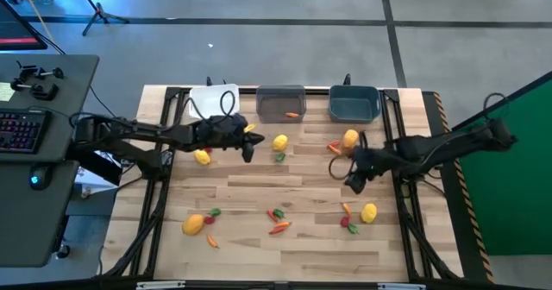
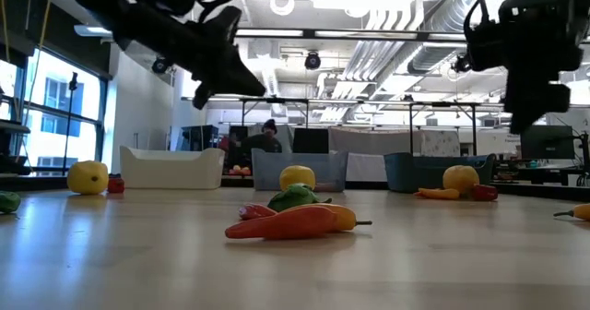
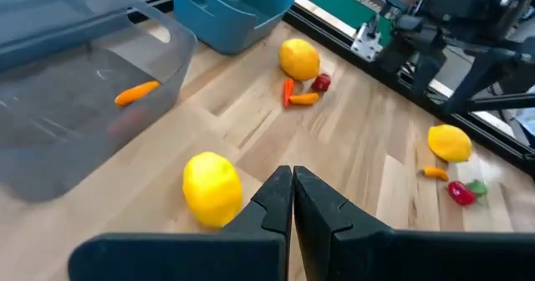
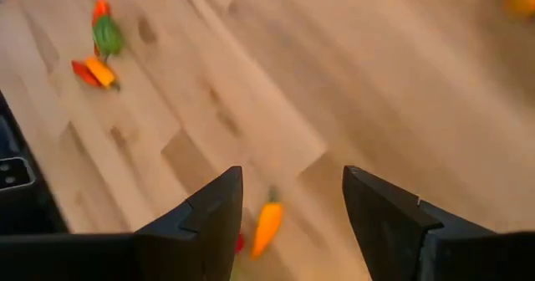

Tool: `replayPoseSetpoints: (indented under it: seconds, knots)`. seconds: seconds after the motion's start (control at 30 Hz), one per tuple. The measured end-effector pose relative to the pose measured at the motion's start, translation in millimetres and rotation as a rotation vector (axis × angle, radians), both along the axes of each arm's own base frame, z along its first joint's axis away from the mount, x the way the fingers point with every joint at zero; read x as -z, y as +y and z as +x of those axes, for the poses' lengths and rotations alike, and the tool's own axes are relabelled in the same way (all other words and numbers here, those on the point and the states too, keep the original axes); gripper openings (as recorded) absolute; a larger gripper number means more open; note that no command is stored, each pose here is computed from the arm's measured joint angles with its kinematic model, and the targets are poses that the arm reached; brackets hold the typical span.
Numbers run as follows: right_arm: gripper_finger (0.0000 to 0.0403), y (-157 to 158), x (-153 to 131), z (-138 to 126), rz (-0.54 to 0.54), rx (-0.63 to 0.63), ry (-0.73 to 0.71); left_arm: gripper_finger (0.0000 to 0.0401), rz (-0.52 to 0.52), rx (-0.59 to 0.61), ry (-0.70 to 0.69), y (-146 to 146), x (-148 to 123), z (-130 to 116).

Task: Sort produce into baskets
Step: Put the bottom right yellow chili pepper into the black bin

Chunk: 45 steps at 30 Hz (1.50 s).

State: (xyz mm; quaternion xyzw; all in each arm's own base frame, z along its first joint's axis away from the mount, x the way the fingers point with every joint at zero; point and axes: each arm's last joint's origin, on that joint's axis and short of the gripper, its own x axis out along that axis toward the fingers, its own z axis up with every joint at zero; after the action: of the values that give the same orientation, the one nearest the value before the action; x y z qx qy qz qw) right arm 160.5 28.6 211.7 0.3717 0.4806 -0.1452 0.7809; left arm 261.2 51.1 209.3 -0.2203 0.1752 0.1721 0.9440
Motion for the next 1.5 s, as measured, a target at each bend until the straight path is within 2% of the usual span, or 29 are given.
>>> replayPoseSetpoints:
  seconds: [0.23, 0.37, 0.53, 0.73, 1.07, 1.2, 1.33, 1.43, 1.5]
  knots:
    - [0.0198, 41.0, 16.0, 10.9, 0.112, 0.015, 0.171, 0.0, 0.005, 0.024, -0.018, -8.8, -1.0, -16.0]
    - [0.0198, 67.5, 22.6, 20.1, 0.16, -0.016, 0.199, 0.0, 0.014, 0.039, -0.014, -11.8, 0.6, -19.7]
    - [0.0197, 91.1, 25.1, 32.7, 0.188, 0.008, 0.266, 0.0, 0.029, 0.072, 0.0, -13.2, 1.8, -20.1]
    - [0.0197, 93.5, 42.5, 45.8, 0.104, 0.132, 0.388, 0.0, 0.057, 0.084, 0.008, -12.9, 1.9, -20.2]
    - [0.019, 81.1, 70.5, 59.5, 0.001, 0.172, 0.481, 0.0, 0.073, 0.089, 0.012, -12.3, 1.8, -20.3]
    - [0.0151, 78.0, 73.5, 61.3, 0.006, 0.139, 0.506, 0.0, 0.073, 0.09, 0.014, -12.3, 2.0, -20.3]
    - [0.0084, 73.9, 72.6, 62.8, 0.032, 0.12, 0.51, 0.0, 0.07, 0.09, 0.024, -12.4, 3.0, -20.7]
    - [0.0027, 70.7, 69.3, 69.0, 0.076, 0.064, 0.455, 0.0, 0.069, 0.091, 0.037, -12.5, 4.1, -21.2]
    - [0.0009, 67.4, 64.7, 74.8, 0.124, 0.025, 0.405, 0.0, 0.068, 0.091, 0.04, -12.5, 4.4, -21.3]
